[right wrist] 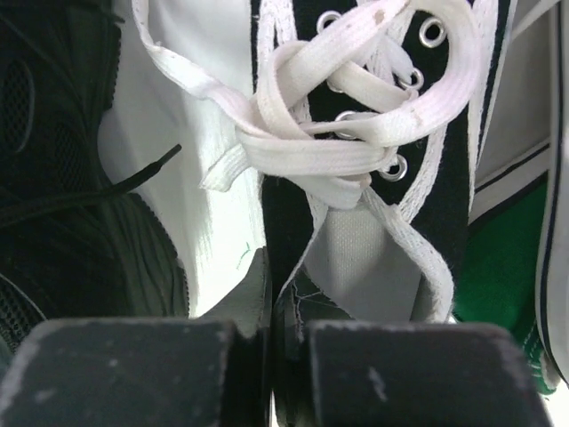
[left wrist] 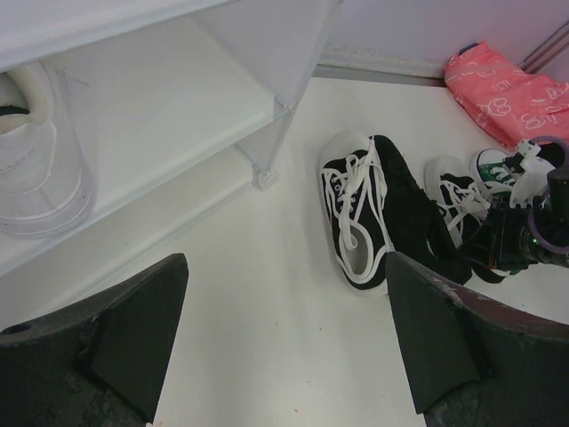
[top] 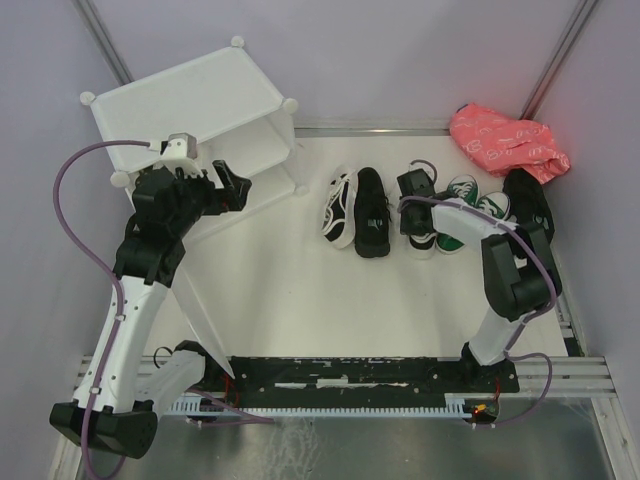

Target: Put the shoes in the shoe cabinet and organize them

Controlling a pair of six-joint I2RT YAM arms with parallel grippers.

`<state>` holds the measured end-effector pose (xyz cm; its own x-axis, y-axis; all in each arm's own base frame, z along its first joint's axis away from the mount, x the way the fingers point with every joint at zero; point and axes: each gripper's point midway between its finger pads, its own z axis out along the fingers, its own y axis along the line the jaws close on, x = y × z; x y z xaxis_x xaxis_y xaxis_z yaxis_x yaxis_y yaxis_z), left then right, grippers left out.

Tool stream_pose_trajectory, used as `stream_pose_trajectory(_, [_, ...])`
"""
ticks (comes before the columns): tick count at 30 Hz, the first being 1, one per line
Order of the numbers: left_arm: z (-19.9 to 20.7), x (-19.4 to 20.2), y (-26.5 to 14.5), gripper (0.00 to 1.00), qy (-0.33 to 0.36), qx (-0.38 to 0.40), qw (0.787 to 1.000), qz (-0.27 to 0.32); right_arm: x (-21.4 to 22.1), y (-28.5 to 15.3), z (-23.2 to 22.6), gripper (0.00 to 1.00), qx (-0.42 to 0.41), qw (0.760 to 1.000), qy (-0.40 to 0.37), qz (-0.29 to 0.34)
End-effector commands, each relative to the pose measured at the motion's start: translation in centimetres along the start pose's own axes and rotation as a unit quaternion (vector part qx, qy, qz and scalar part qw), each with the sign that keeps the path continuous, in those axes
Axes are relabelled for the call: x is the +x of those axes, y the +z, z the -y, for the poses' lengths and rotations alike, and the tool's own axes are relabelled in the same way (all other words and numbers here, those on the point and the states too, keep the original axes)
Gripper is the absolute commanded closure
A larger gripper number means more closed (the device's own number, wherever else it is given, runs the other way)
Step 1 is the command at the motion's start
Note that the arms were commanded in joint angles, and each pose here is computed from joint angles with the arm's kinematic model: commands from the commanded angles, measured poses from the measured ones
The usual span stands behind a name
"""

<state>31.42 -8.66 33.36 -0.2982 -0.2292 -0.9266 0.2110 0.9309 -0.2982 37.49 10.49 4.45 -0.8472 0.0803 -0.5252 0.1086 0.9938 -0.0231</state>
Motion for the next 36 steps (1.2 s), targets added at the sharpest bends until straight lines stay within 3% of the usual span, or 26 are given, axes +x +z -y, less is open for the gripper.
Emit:
stream_pose_trajectory(1, [0.8,-1.1,-0.7,0.03,-0.008,0.017,1.0,0.02,-2.3,-2.6,2.5,1.0,0.044,0.997,0.011,0.067])
stream_pose_trajectory(5, [0.9,-1.4,-0.8,0.03,-0.01,0.018,1.0,0.023,-5.6,-8.4,2.4,1.0,0.034,0.99,-0.022,0.135])
stream_pose_trajectory(8, [1.0,-1.7,-1.0,0.03,-0.01,0.017,0.999,0.027,-7.1,-13.1,-0.1,1.0,-0.013,0.984,-0.053,0.17])
stream_pose_trajectory(15, [1.1,-2.4,-1.2,0.03,-0.011,0.014,0.999,0.034,-4.2,-20.6,-10.5,1.0,-0.145,0.958,-0.145,0.199])
stream_pose_trajectory(19, [1.2,-2.8,-1.4,0.03,-0.011,0.014,0.999,0.038,-0.7,-21.8,-16.4,1.0,-0.215,0.938,-0.197,0.185])
stream_pose_trajectory(25, [1.2,-2.7,-1.5,0.03,-0.011,0.014,0.999,0.038,6.2,-21.7,-25.4,1.0,-0.327,0.887,-0.293,0.143])
stream_pose_trajectory(29, [1.1,-2.6,-1.5,0.02,-0.009,0.014,0.999,0.036,9.3,-17.8,-28.0,1.0,-0.324,0.888,-0.312,0.099])
stream_pose_trajectory(30, [1.1,-2.6,-1.4,0.02,-0.009,0.013,0.999,0.036,9.7,-16.4,-28.4,0.97,-0.312,0.893,-0.313,0.091])
stream_pose_trajectory(31, [1.0,-2.5,-1.4,0.02,-0.009,0.013,0.999,0.035,10.1,-14.9,-28.6,0.86,-0.296,0.898,-0.314,0.084])
stream_pose_trajectory(35, [1.1,-2.6,-1.4,0.02,-0.005,0.013,0.999,0.034,10.1,-11.9,-28.3,0.28,-0.238,0.917,-0.31,0.083])
stream_pose_trajectory(36, [1.1,-2.6,-1.3,0.02,-0.004,0.013,0.999,0.034,9.9,-11.9,-28.0,0.17,-0.232,0.92,-0.305,0.086])
